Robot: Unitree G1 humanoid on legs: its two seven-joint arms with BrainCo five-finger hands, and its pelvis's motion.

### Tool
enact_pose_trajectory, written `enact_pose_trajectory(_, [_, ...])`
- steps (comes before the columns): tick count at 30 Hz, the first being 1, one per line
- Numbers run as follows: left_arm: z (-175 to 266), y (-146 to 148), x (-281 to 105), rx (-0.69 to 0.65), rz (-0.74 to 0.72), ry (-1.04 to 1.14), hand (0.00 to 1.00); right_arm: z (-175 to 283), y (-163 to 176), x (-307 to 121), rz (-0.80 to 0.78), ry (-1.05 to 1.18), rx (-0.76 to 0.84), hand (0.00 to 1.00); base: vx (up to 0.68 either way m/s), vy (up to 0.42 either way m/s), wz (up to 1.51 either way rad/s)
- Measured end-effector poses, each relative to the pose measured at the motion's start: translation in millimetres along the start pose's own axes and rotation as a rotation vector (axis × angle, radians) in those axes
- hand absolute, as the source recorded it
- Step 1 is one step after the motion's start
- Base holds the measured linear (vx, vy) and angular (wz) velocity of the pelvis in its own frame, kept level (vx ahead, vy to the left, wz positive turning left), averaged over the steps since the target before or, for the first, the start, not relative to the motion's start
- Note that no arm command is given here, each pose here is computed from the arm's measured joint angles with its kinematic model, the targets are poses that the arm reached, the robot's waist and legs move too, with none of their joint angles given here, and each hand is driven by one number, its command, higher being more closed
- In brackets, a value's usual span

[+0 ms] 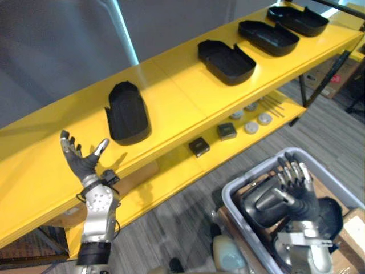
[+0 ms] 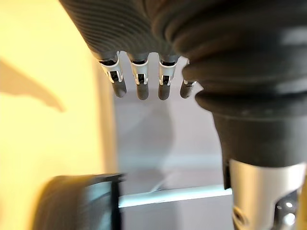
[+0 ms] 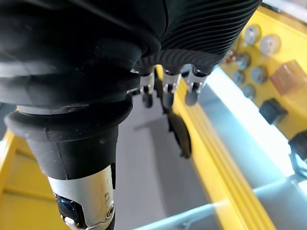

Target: Walk over and take plastic housings, then place them on the shelf

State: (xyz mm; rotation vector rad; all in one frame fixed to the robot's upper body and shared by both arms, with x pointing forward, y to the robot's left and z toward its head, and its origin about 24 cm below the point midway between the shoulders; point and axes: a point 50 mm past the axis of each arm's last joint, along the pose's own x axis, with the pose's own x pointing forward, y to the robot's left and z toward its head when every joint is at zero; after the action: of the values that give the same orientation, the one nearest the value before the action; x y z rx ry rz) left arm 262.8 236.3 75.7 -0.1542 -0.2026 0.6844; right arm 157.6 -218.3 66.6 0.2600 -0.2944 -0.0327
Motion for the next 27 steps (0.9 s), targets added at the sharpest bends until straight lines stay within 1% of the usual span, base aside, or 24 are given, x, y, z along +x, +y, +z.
enact_pose_trajectory(4, [-21,-1,-2,-0.01,-0.014,0.12,0.0,0,3,2,0.01,-0.003,0.009,0.0,0.0,-0.004,-0.07])
enact_pose_trajectory(6, [-25,-5,1,-0.012,-0.033,0.143,0.0,0,4,2,0.012,-0.007,0.01,0.0,0.0,-0.006,-0.09])
enact_pose_trajectory(14, [-20,-29,17,-0.108,-0.098,0.168,0.0,9,8,5,0.036,-0.048,0.006,0.0,0.0,-0.011,-0.04])
enact_pose_trajectory(19, [-15,-35,22,-0.182,-0.119,0.155,0.0,13,10,6,0.048,-0.06,0.001,0.0,0.03,-0.021,-0.06])
enact_pose_trajectory(27, [-8,-50,25,-0.21,-0.187,0.145,0.0,18,11,9,0.073,-0.079,-0.01,0.0,0.02,-0.017,-0.06])
